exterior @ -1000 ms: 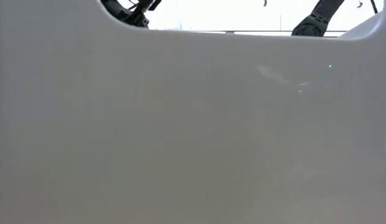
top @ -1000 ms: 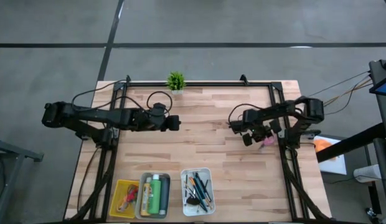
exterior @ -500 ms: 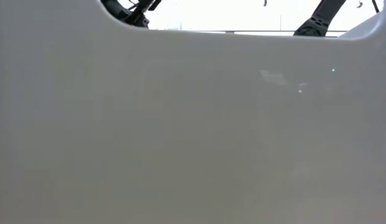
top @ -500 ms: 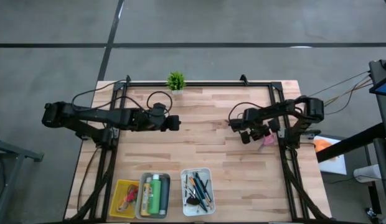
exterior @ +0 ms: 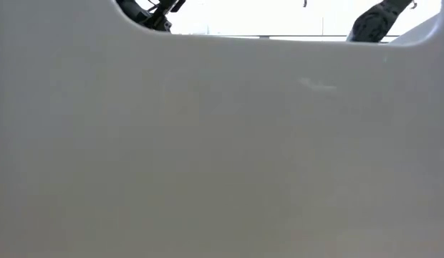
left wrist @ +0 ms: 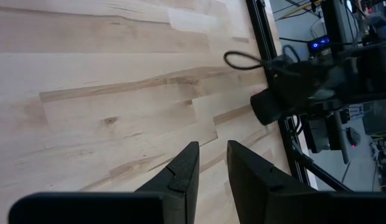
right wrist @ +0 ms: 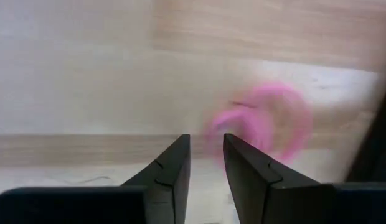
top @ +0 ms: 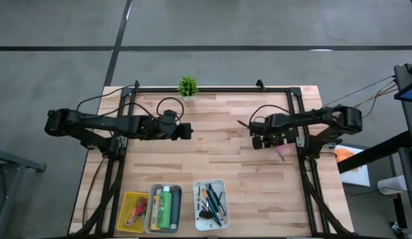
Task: Pick & Place Paint Supplies
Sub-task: Put the pink scissors into the yellow bin
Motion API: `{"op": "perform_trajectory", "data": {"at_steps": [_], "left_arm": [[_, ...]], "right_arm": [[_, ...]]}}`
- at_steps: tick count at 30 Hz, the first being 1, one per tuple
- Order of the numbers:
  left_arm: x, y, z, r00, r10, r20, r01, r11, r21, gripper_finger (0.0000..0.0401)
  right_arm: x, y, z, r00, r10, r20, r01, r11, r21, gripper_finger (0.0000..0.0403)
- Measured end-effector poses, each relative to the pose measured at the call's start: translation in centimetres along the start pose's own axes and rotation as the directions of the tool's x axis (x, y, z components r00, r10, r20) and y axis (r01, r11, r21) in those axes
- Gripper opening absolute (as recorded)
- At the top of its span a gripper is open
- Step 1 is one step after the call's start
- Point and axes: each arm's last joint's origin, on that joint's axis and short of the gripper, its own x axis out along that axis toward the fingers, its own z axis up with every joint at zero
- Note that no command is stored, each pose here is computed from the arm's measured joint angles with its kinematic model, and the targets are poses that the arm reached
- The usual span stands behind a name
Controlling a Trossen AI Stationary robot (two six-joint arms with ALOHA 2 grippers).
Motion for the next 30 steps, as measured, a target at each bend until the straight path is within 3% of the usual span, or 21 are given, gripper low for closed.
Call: {"op": "perform_trajectory", "data": {"at_steps": [4, 9, 12, 16, 20, 25, 30], "left_arm": [[0.0, 0.0, 0.0, 1.000, 0.000, 0.000, 0.000, 1.000, 0.000, 0.0085], [0.0, 0.0, 0.0, 1.000, 0.000, 0.000, 0.000, 1.000, 0.000, 0.0085], [0.0, 0.0, 0.0, 1.000, 0.000, 0.000, 0.000, 1.000, 0.000, 0.0085], [0.0, 0.0, 0.0, 1.000, 0.000, 0.000, 0.000, 1.000, 0.000, 0.0085], [0.0, 0.0, 0.0, 1.000, 0.000, 0.000, 0.000, 1.000, 0.000, 0.0085], [0.0, 0.0, 0.0, 1.000, 0.000, 0.000, 0.000, 1.000, 0.000, 0.0085], [0.0, 0.0, 0.0, 1.000, 0.000, 0.000, 0.000, 1.000, 0.000, 0.0085]], "right_arm": [[-1.1, 0.1, 0.2, 0.989, 0.137, 0.050, -0.138, 0.990, 0.009, 0.0093], [-2.5, 1.6, 0.6, 0.920, 0.372, 0.123, -0.372, 0.928, -0.024, 0.0093], [-3.1, 2.0, 0.8, 0.887, 0.439, 0.147, -0.431, 0.899, -0.084, 0.0093], [-2.8, 1.4, 0.5, 0.918, 0.383, 0.103, -0.366, 0.918, -0.151, 0.0093], [-2.3, 0.0, -0.1, 0.968, 0.250, 0.023, -0.242, 0.954, -0.178, 0.0093], [-2.0, -1.2, -0.5, 0.992, 0.121, -0.022, -0.123, 0.973, -0.198, 0.0093], [-1.8, -1.6, -0.4, 0.997, 0.066, 0.032, -0.058, 0.979, -0.195, 0.0093]]}}
